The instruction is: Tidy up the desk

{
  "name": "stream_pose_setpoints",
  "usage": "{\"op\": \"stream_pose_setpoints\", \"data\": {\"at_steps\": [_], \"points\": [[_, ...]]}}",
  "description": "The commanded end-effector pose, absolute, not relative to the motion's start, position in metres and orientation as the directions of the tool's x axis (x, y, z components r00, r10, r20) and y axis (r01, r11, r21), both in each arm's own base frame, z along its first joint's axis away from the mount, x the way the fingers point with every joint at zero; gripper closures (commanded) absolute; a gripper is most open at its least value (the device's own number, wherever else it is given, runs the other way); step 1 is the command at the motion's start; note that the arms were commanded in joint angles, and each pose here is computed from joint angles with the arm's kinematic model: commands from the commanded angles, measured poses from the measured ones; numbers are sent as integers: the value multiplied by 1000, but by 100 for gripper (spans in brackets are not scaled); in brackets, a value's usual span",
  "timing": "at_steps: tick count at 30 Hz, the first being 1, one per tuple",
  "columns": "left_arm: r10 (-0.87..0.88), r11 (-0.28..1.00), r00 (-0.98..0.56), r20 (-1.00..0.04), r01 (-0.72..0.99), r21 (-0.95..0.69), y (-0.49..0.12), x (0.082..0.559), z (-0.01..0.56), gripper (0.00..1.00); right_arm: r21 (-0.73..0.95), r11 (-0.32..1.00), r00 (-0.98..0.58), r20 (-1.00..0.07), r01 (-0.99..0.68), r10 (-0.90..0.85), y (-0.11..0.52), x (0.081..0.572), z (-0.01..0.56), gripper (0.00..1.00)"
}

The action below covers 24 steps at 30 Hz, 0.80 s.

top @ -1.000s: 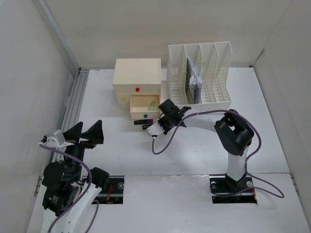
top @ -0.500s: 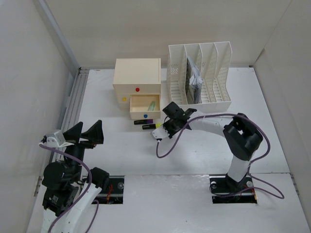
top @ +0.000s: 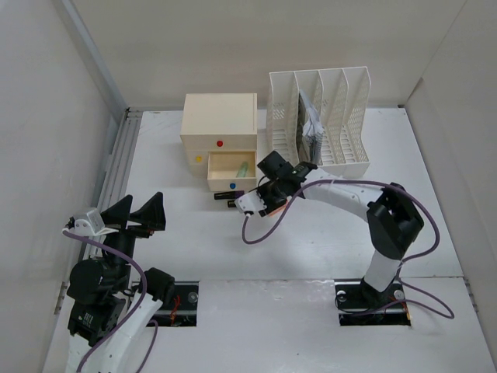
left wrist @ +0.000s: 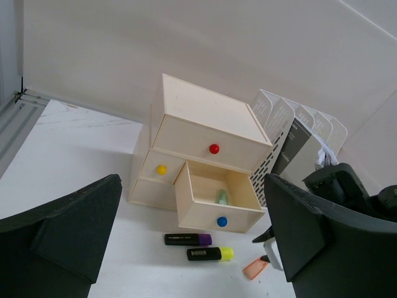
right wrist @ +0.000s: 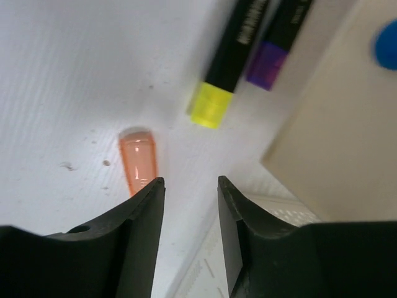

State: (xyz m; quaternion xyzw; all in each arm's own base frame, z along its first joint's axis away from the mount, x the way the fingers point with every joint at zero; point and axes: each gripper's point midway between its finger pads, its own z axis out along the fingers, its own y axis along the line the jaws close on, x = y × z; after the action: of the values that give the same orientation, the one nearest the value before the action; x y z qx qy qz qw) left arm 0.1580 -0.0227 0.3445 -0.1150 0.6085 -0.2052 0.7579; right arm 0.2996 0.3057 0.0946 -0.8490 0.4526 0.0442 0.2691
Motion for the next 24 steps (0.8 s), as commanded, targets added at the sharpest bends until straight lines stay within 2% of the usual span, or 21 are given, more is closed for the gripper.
{"op": "stream_pose_setpoints", "data": {"at_steps": [1,16,24], "points": [[-464,882,222,-858,204,-425,-22,153,358,1,-305,-532,611,-323,-790,-722,297,280,76,54],[-468,880,229,-854,208,-426,-21,151,360,1,-206,-564,601,-277,-799,-750,283,279,36,55],[-468,880,229,-854,208,-426,-21,151,360,1,-199,-526,562,-241,-826,-791,275,292,22,55]]}}
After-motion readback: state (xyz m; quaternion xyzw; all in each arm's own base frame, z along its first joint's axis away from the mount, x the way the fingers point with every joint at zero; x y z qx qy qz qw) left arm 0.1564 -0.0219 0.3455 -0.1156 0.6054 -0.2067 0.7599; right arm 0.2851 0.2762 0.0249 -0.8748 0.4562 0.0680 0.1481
